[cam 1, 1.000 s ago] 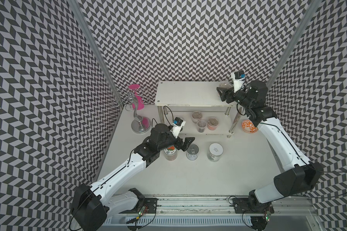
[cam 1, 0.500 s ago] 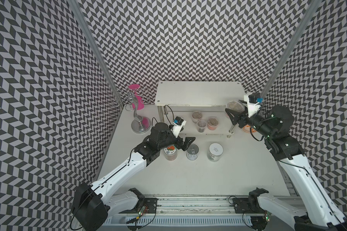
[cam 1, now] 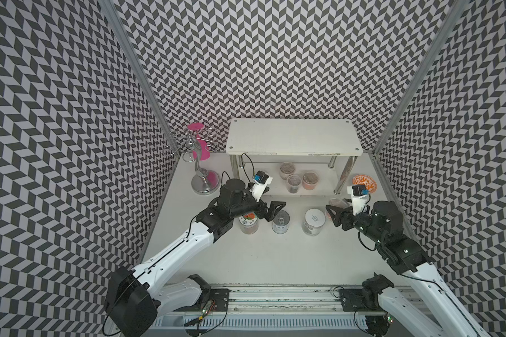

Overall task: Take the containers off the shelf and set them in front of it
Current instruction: Place the container at the center of the board.

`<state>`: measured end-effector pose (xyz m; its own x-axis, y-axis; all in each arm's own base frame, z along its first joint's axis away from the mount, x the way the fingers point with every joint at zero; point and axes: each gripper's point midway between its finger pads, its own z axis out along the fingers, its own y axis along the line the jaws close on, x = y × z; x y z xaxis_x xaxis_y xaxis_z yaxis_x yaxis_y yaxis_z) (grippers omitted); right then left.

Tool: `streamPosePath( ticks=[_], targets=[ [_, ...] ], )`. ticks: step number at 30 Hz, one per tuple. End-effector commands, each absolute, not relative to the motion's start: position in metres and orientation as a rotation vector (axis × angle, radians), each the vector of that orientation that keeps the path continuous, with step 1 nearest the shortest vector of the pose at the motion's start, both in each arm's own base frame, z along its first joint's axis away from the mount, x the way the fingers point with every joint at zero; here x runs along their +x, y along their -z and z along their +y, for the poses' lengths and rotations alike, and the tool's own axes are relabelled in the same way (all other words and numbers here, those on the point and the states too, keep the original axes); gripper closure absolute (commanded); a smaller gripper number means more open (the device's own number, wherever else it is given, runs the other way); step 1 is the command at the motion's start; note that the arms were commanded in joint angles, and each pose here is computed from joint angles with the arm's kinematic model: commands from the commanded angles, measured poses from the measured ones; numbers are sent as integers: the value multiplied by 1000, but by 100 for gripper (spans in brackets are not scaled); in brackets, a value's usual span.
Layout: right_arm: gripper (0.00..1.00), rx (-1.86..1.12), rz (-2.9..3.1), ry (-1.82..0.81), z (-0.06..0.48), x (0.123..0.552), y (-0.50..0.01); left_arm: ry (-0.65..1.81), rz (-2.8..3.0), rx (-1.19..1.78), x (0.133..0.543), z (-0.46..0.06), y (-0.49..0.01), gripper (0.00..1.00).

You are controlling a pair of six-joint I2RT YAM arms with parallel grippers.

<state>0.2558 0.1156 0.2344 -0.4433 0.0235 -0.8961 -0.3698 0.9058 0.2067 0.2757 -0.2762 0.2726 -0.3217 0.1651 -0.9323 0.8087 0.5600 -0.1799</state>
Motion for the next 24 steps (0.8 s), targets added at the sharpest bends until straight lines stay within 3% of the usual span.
streamPosePath(
  ticks=[1, 12, 24],
  targets=[
    [28, -43, 1959, -391, 94, 266, -230, 821, 1785, 820, 274, -275, -273, 0],
    [30, 143, 2092, -274, 77, 283, -155, 828, 1786, 786, 270, -267, -264, 0],
    [30, 281, 2149, -257, 75, 293, -123, 832, 1790, 784, 269, -266, -257, 0]
  ],
)
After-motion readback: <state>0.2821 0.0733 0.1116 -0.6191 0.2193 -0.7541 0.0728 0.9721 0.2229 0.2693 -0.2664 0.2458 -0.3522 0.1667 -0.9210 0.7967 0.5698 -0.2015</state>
